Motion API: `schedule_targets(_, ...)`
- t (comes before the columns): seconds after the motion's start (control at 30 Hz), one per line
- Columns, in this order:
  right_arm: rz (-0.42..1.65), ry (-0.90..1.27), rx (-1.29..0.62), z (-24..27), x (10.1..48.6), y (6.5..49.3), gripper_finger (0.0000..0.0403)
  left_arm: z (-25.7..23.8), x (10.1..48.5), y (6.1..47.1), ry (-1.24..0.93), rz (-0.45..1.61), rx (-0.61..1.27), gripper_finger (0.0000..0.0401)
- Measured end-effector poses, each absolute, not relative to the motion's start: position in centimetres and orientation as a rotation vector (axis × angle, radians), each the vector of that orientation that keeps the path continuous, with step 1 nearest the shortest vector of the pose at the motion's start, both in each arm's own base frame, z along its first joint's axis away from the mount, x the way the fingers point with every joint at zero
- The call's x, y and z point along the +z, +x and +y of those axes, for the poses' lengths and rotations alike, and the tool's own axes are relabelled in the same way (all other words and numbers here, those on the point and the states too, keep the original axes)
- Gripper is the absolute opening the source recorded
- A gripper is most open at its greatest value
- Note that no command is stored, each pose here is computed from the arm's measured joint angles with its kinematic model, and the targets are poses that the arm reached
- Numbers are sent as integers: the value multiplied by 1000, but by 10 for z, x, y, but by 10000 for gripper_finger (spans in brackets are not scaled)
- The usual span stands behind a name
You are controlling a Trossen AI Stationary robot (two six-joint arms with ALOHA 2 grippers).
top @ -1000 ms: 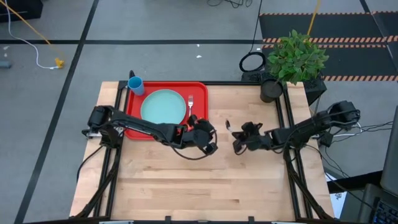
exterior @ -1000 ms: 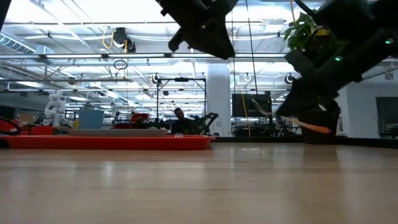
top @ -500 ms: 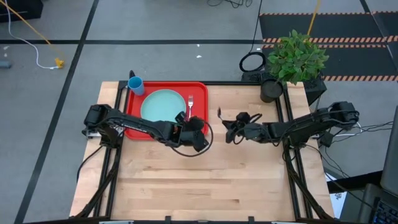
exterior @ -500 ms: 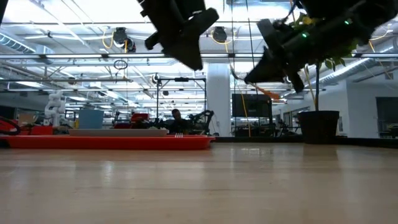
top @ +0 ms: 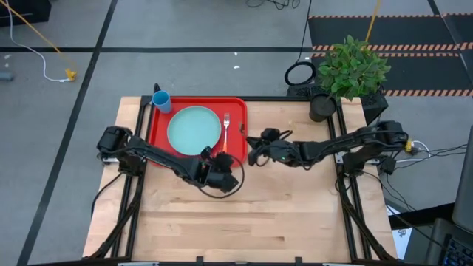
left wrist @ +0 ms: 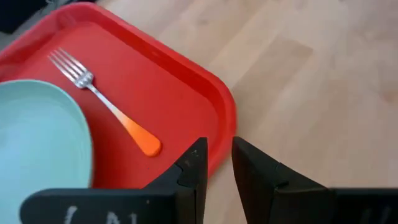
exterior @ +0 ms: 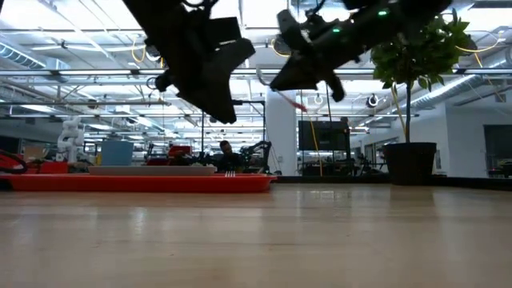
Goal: Pick and place plate/cup/fork/spoon on tray
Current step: Put the orange spoon on the red serving tray to the right of the orange fork
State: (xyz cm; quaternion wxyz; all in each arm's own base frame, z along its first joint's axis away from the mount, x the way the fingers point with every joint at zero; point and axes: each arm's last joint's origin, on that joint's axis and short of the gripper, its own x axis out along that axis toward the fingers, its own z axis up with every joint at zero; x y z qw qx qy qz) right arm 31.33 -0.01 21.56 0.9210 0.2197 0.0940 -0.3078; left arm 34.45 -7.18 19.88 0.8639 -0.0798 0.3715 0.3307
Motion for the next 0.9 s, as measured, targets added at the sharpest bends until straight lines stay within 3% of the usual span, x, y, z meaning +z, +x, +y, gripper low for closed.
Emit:
schedule_targets(0.27,191,453,-651,-15,216,359,0,-108,199,330,-122,757,651,76)
schedule_targets(0.5,181,486,-682,-25,199,372,0,-132,195,311,-80,782,655,76)
schedule_targets(0.9,166,539,-829,-42,165,380,0,-121,194,295,-41,759,681,76)
